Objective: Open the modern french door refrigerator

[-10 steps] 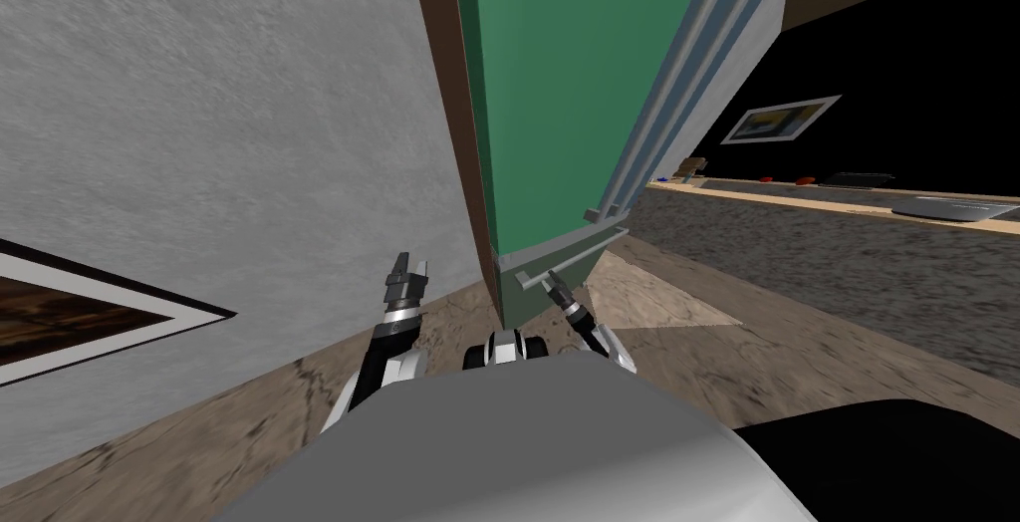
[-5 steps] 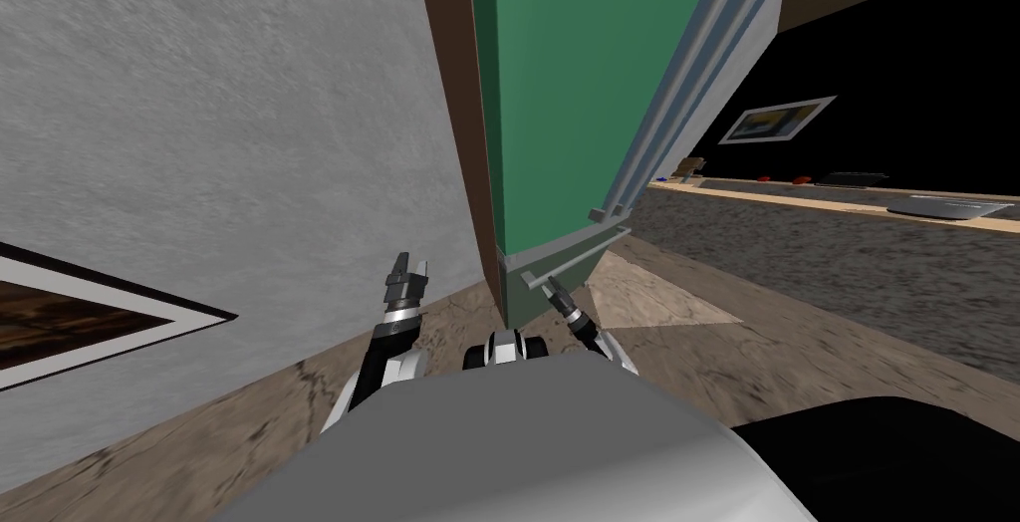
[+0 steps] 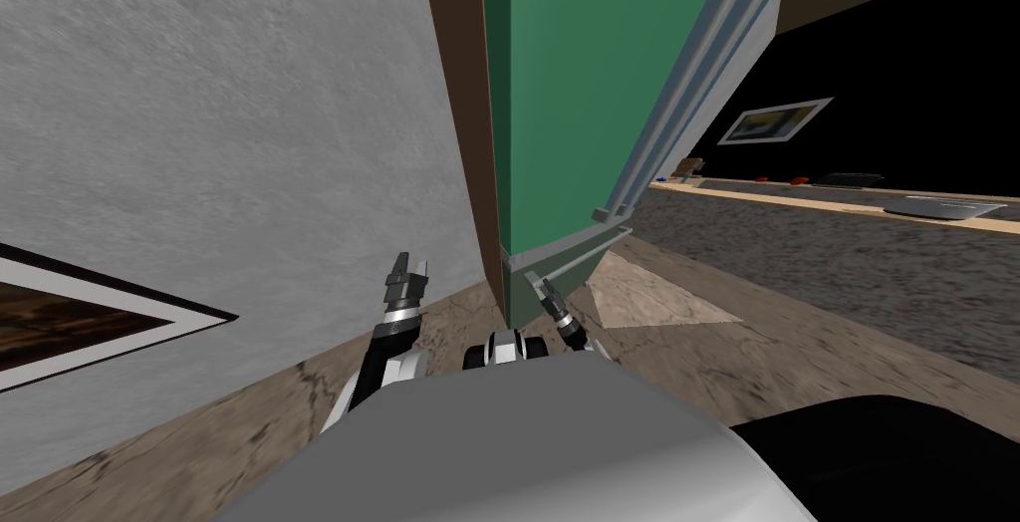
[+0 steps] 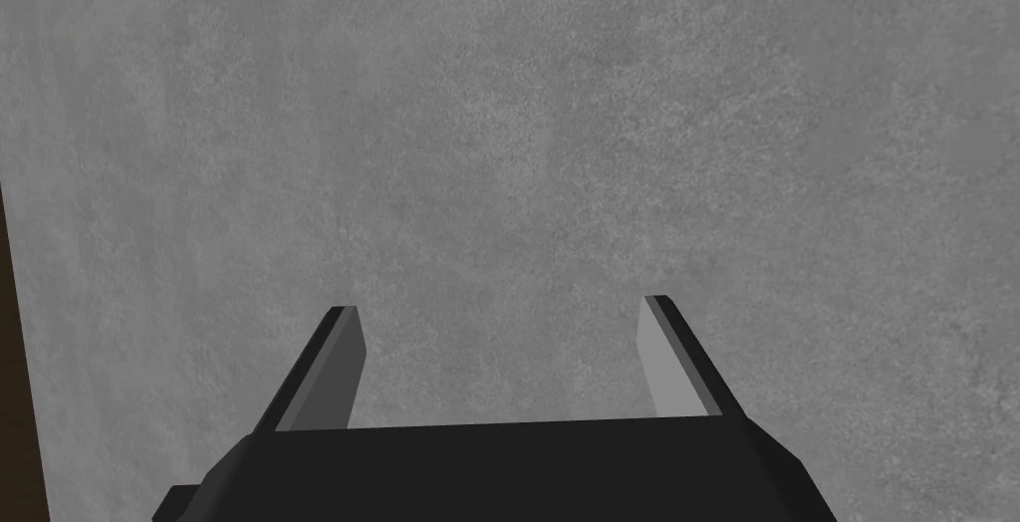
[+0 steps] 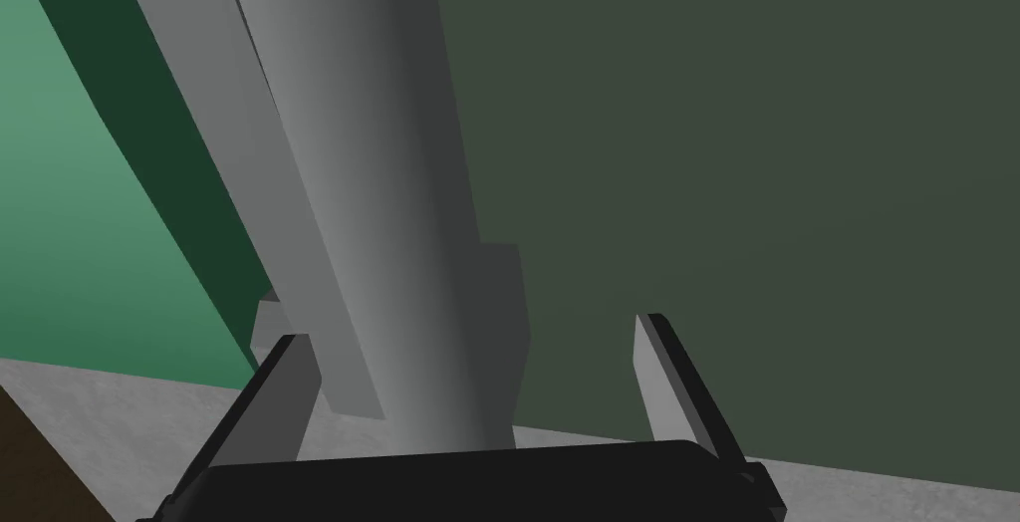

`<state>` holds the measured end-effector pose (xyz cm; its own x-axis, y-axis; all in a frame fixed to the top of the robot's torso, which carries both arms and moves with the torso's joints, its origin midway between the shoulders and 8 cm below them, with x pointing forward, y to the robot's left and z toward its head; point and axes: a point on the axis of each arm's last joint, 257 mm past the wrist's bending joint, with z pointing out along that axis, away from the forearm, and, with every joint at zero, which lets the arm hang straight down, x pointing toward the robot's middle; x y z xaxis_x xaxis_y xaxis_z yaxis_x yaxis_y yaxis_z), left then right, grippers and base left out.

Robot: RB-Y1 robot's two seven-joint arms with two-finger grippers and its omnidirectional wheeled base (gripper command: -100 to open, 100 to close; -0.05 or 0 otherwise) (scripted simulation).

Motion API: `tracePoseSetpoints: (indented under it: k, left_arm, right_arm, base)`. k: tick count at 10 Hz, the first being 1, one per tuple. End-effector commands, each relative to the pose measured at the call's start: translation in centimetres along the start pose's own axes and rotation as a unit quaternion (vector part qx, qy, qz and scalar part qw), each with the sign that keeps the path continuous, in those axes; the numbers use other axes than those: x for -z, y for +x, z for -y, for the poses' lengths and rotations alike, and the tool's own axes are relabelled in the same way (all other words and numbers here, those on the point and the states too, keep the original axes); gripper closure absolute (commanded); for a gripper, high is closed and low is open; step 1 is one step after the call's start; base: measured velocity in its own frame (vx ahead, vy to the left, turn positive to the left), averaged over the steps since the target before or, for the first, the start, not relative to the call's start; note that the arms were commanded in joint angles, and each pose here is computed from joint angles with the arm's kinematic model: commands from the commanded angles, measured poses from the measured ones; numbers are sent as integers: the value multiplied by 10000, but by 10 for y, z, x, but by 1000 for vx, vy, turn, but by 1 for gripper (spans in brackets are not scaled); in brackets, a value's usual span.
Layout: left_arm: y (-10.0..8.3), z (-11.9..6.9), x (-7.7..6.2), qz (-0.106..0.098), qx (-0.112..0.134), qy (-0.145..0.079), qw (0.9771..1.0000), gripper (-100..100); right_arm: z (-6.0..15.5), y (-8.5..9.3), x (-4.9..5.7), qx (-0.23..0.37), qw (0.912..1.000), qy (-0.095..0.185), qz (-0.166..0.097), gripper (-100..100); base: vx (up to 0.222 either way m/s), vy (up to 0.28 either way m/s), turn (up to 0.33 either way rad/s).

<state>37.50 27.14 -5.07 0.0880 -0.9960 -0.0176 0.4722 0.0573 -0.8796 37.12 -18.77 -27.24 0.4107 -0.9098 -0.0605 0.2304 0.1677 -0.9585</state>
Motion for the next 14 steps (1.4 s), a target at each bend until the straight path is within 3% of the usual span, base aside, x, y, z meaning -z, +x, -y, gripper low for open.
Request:
tracePoseSetpoints:
  k: [1, 4, 5, 6, 7, 8, 12, 13, 14]
  left_arm:
    - [0, 0, 0, 0, 0, 0, 10000, 0]
    - [0, 0, 0, 0, 1, 0, 10000, 0]
    - [0, 0, 0, 0, 1, 0, 10000, 0]
    - [0, 0, 0, 0, 0, 0, 10000, 0]
    - [0, 0, 0, 0, 0, 0, 10000, 0]
    - [0, 0, 0, 0, -1, 0, 10000, 0]
    - [0, 0, 0, 0, 1, 1, 10000, 0]
    - [0, 0, 0, 0, 0, 1, 10000, 0]
    - [0, 0, 0, 0, 0, 0, 10000, 0]
  right_arm:
    - [1, -4, -3, -70, 9999, 59, -49, -100]
    - [12, 11, -20, -69, 9999, 65, -67, -100]
    - [11, 7, -17, -58, 9999, 73, -53, -100]
    - [5, 2, -10, -74, 9999, 64, -57, 100]
    - [2, -3, -5, -76, 9999, 65, -54, 100]
    - [11, 0, -14, -52, 9998, 164, -27, 100]
    - [13, 14, -16, -102, 9999, 1, -15, 100]
    - [16, 12, -16, -69, 10000, 68, 0, 100]
    - [15, 14, -12, -92, 10000, 22, 5, 100]
  base:
    - [0, 0, 0]
    - [20, 51, 10]
    - [12, 27, 1]
    - [-2, -29, -15]
    - [-12, -90, -19]
    - [-22, -38, 14]
    - [-181, -14, -27]
    - [-102, -16, -24]
    - [-158, -68, -30]
